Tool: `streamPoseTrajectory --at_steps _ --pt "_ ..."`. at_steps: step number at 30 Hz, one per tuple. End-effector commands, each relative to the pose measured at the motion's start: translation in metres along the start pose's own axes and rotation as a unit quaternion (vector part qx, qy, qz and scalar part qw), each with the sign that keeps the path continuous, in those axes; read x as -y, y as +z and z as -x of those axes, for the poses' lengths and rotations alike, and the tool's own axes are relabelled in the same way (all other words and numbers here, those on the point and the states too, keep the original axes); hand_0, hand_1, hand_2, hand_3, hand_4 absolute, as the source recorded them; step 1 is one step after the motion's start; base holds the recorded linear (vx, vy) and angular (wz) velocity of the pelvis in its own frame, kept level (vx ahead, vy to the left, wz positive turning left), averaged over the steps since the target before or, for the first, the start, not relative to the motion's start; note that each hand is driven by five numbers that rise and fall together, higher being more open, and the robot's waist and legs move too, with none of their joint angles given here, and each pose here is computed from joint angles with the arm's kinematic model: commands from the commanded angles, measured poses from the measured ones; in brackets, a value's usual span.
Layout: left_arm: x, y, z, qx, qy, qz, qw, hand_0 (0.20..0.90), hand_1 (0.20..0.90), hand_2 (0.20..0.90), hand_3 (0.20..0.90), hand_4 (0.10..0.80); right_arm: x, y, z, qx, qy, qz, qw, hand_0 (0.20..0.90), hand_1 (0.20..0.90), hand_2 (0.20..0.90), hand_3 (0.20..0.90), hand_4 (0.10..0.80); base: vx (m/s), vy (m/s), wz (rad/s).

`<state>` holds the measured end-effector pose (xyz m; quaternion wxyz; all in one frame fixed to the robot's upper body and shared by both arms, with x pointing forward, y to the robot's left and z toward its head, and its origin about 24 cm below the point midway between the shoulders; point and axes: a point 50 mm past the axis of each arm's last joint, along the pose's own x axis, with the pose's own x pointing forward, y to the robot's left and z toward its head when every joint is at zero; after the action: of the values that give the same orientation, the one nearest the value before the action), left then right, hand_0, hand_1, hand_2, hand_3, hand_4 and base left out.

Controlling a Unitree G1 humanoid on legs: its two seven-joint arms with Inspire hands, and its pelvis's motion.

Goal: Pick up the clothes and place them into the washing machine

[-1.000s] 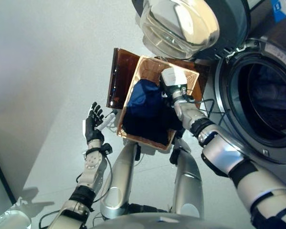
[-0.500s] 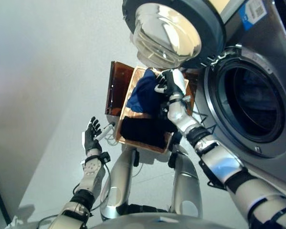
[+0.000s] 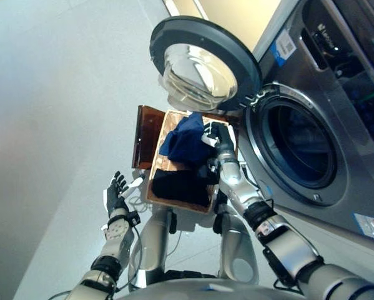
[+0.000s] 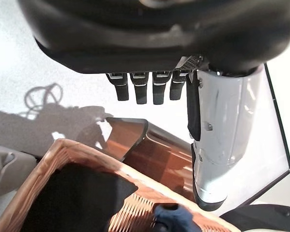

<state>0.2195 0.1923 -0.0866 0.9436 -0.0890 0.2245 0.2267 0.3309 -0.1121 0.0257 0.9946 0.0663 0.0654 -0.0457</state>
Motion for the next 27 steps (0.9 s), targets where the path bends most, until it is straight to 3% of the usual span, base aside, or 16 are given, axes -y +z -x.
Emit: streamPoseTrajectory --at_steps 1,6,14,20,23,27 --pt "-0.008 -0.005 0.002 0.002 0.011 0.000 1.000 0.900 0.900 0.900 0.900 0.800 -0.017 0.031 0.005 0.084 0.029 -0.177 0.980 0.200 0.200 0.200 0.200 0.300 0.023 0.009 -0.06" --pt "-0.006 -0.011 0.005 -0.009 0.005 0.005 1.000 0.900 0.900 0.900 0.900 0.800 -0.002 0.017 0.011 0.070 -0.018 -0.364 0.928 0.200 0.200 0.200 0.200 0.300 0.025 0.020 -0.04" --pt "-0.009 -0.024 0.010 -0.035 0.008 0.005 0.999 0.900 0.900 0.900 0.900 0.800 0.016 0.023 0.020 0.102 -0.012 -0.384 0.918 0.200 0.200 0.200 0.200 0.300 0.005 0.003 -0.01" --pt "-0.023 -0.034 0.011 -0.059 0.026 -0.022 0.998 0.900 0.900 0.900 0.900 0.800 0.031 0.042 0.026 0.152 0.020 -0.297 0.942 0.200 0.200 0.200 0.200 0.300 0.038 -0.017 -0.05" --pt "-0.034 -0.043 0.011 -0.084 0.026 -0.089 0.992 0.900 0.900 0.900 0.900 0.800 0.043 0.058 0.026 0.182 0.025 -0.152 0.971 0.200 0.200 0.200 0.200 0.300 0.065 -0.029 -0.03" --pt "-0.036 -0.045 0.010 -0.092 0.013 -0.128 0.987 0.900 0.900 0.900 0.900 0.800 0.053 0.071 0.020 0.204 0.011 -0.043 0.978 0.200 0.200 0.200 0.200 0.300 0.058 -0.014 -0.02"
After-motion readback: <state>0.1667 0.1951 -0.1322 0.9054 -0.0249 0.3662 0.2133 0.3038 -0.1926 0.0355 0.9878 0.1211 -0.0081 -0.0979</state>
